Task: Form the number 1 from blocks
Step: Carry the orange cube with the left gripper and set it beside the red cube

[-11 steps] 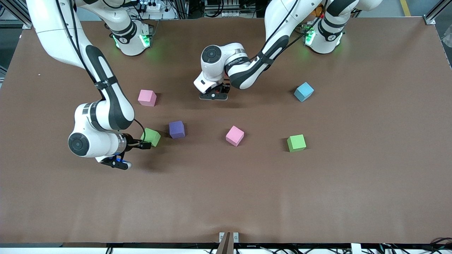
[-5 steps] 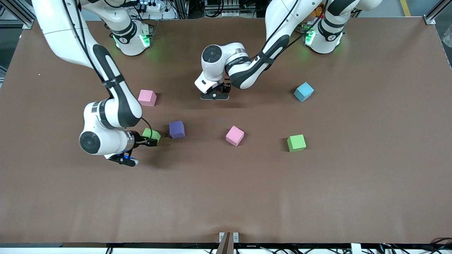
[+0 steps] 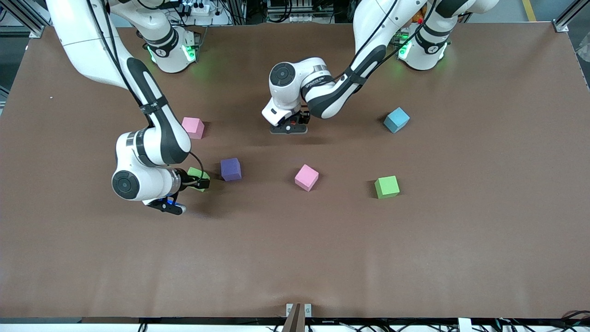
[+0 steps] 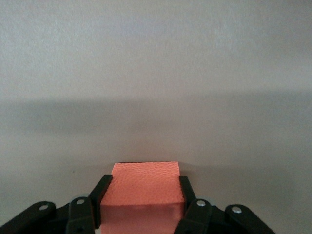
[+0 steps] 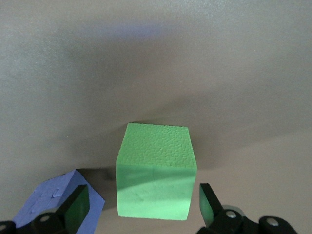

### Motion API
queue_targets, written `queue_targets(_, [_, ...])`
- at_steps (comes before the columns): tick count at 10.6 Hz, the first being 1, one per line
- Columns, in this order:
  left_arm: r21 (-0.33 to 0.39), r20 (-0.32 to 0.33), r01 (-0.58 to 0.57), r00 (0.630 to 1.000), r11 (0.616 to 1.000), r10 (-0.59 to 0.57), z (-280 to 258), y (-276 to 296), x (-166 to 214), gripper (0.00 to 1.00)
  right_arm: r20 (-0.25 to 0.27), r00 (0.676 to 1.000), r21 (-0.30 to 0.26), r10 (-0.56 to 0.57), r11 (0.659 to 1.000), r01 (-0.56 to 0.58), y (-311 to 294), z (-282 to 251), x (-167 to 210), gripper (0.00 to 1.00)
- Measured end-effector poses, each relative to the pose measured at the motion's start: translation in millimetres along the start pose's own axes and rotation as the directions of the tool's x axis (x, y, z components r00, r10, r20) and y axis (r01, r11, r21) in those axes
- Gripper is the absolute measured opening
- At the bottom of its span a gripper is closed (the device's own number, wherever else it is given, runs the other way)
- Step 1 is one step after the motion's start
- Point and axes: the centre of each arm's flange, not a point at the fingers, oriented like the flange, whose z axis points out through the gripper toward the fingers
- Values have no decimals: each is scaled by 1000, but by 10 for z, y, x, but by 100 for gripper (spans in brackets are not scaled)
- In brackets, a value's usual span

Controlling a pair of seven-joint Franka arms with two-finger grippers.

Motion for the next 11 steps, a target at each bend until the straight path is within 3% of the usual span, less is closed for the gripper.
queue_targets(4, [26, 11, -38, 999, 999, 38, 9, -53, -276, 60, 13, 1000, -7, 3, 1000, -3, 24, 77, -6, 100])
queue_targets(9, [48, -15, -58, 998, 997, 58, 13, -145, -243, 60, 13, 1000, -9, 16, 1000, -16, 82, 207, 68, 99])
queue_targets(10, [50, -13, -60, 998, 997, 60, 32, -153, -259, 60, 12, 1000, -8, 21, 1000, -21, 103, 223, 88, 89])
queue_targets(11, [49, -14, -62, 998, 997, 63, 40, -160, -271, 60, 13, 1000, -9, 22, 1000, -22, 110, 243, 96, 71])
